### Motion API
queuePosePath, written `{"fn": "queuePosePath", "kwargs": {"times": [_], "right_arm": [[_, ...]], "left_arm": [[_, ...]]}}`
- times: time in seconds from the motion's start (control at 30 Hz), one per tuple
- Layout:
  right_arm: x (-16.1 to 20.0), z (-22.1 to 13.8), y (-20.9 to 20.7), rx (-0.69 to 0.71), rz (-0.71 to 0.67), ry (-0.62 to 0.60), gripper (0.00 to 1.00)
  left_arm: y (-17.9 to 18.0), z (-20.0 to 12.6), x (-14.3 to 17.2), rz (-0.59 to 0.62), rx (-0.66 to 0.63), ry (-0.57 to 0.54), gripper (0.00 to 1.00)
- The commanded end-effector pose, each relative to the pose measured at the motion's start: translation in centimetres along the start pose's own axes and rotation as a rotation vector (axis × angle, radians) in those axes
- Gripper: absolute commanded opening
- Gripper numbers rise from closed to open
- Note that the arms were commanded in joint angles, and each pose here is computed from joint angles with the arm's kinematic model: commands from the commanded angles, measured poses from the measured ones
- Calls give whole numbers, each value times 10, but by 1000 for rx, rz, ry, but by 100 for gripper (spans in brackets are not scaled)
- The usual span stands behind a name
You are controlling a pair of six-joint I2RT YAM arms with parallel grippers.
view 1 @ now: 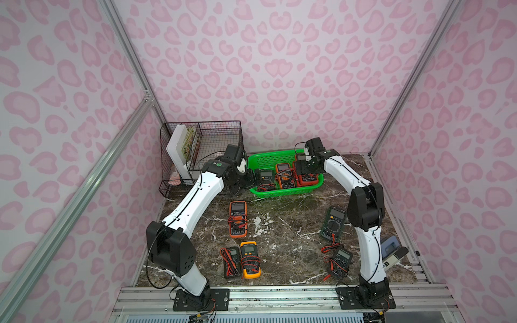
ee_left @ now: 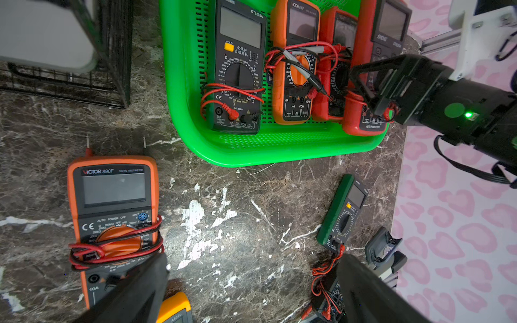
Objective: Put the multimeter into the basket
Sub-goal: Place the multimeter in the basket.
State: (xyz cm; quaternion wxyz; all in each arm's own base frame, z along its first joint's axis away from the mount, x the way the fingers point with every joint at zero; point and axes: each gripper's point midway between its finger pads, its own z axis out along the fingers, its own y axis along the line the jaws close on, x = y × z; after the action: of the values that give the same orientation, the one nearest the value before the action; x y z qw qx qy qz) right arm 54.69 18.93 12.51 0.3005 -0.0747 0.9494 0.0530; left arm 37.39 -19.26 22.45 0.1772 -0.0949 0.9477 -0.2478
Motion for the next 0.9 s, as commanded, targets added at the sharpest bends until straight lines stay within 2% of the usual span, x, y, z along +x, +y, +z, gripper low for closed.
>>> {"fn": "queuePosePath", "kwargs": {"times": [0.0,0.3,0.4,0.47,0.53,0.6,0.67,0.87], "right_arm": [[-16,-3,-8,-9,3,-36,100],[-40,-21,14,-76,-1,-115,100],[-36,-11,17,-75,-21,-123,100],[-36,-17,17,-39,-24,-80,99],[-35,-14,14,61,-67,-155,100],[-39,-16,19,-35,-16,-99,100],[-40,-15,16,11,-32,-111,100],[-39,-15,22,-50,-13,-93,100]], "left_arm": [[-2,4,-1,7,16,-1,99],[-5,9,1,5,27,14,98],[-5,9,0,6,25,12,98],[-6,10,-1,7,26,14,99],[-5,11,-1,7,24,15,98],[-6,12,-1,11,29,20,99],[-7,14,-4,15,26,17,98],[-19,24,-26,39,37,-6,99]]}}
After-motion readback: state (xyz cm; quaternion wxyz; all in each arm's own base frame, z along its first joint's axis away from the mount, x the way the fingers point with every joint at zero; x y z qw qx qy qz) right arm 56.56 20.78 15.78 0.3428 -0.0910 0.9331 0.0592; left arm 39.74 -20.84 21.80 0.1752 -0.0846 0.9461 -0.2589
